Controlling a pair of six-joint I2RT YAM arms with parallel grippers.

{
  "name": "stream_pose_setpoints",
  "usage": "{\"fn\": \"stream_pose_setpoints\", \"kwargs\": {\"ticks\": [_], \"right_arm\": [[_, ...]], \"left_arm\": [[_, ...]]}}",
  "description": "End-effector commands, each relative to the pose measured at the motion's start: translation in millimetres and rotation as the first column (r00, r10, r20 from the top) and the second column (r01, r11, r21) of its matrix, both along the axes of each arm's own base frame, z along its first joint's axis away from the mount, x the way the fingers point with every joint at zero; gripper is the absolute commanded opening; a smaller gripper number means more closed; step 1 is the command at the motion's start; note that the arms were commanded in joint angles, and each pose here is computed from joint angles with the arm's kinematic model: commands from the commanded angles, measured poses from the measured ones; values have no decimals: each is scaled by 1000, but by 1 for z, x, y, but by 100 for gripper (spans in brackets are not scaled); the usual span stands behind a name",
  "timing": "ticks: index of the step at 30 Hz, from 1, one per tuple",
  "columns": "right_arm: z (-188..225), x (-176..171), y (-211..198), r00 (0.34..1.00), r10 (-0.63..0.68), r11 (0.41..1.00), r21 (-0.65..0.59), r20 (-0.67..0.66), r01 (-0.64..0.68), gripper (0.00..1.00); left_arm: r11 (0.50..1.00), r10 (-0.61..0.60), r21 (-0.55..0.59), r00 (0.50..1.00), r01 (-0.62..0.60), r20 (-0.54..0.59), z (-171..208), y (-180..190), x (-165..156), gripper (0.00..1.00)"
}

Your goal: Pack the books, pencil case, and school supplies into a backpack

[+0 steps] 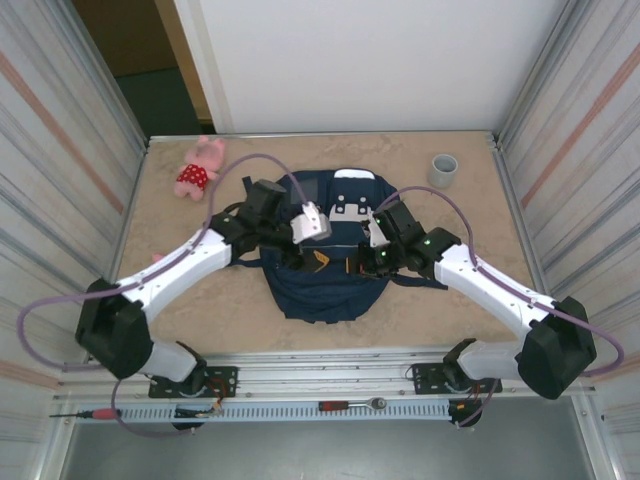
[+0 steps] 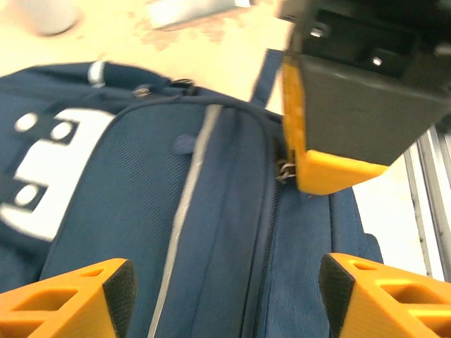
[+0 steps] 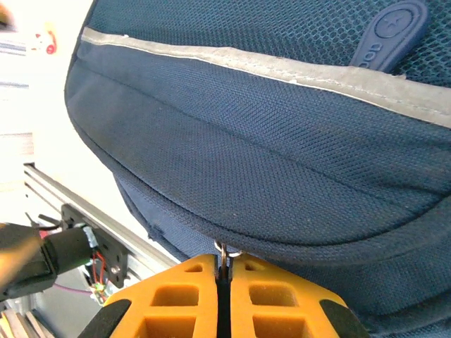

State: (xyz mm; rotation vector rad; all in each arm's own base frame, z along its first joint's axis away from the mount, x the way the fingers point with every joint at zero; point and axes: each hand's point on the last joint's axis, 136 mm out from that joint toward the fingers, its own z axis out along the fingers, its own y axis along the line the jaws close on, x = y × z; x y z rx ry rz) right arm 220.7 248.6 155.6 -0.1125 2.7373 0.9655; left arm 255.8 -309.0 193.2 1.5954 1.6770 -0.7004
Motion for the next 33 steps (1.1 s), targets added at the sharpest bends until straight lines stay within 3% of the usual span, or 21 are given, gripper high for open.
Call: {"fn": "stream_pose_setpoints", "kwargs": {"ticks": [1,6,10,14,20,33], "right_arm": [[12,0,1,999,32,999,32,40,-33,0],[8,3,-6,999,14,1000,27,35,-15,0],[5,2,-12,1000,0,1000,21,31,0,0],[-5,6,-40,996,-92,996,-16,11,92,0],[-28,12,-103,966,-257,933,-253,30,256,0],[-16,75,-115,936,-303,916,-216,181,338,0]], "left_arm": [[985,-170,18,982,169,86,-7,-13,1,69],[973,-224,77,972,218,77,-36,-23,3,58],[971,-199,153,976,184,87,-57,-18,14,19],[977,-189,116,976,177,105,-47,-11,9,1],[988,-150,56,982,144,117,-32,6,4,0],[930,-364,64,931,362,29,-40,-5,-55,0]]}}
